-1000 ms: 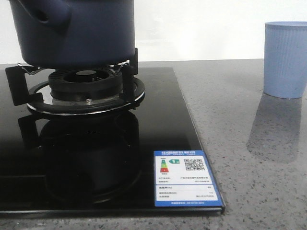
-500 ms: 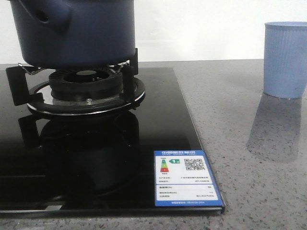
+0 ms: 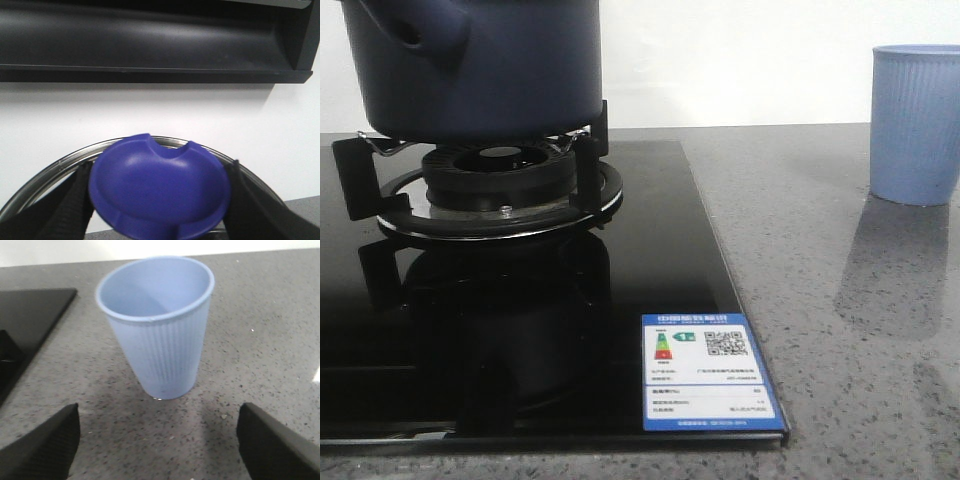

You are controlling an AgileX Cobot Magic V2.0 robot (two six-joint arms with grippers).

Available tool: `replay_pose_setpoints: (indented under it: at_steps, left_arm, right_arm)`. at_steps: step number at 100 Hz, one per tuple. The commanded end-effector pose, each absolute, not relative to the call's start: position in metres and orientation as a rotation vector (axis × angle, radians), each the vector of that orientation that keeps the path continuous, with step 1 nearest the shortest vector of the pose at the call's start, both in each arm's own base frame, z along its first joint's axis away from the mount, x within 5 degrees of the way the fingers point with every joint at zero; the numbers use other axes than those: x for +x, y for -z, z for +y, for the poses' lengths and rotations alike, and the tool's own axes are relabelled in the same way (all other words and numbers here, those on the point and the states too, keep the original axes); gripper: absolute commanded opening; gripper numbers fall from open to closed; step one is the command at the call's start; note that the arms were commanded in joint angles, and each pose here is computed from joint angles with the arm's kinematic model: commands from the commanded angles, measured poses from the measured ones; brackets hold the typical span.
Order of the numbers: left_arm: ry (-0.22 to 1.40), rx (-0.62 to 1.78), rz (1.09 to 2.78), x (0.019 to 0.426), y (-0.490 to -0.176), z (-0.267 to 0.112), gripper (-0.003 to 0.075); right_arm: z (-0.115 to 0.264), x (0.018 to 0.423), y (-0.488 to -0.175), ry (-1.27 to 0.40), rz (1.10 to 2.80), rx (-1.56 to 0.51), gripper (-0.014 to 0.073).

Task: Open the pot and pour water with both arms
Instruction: 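Grasp the light blue cup with the right gripper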

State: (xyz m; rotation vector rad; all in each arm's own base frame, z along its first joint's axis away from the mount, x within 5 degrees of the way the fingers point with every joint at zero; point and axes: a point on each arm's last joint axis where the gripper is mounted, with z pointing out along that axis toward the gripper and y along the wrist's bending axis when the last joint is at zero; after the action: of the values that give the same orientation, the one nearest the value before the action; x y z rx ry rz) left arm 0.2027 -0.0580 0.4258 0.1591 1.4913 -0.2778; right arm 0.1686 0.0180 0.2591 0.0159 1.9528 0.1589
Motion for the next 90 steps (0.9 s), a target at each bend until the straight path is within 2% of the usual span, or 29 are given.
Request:
replay_pose_setpoints:
  at_steps: [1, 20, 43, 90]
  left_arm:
    - [0.261, 0.108, 1.352, 0.194, -0.451, -0.051, 0.0351]
    - [0.261, 0.108, 1.352, 0.194, -0.451, -0.051, 0.0351]
    - [0.259, 0.105, 1.347, 0.194, -0.451, -0.051, 0.0351]
    - [0.258, 0.103, 1.343, 0.194, -0.452, -0.051, 0.0351]
  right_arm:
    - [0.014, 0.183, -0.267, -0.096, 1.867, 0.052, 0.0578]
    - [0.02, 0.203, -0.261, -0.092, 1.904, 0.034, 0.0578]
    - [0.025, 0.226, -0.262, -0.049, 1.84, 0.036, 0.0578]
    - [0.031, 0.268, -0.252, -0.024, 1.887, 0.04, 0.0578]
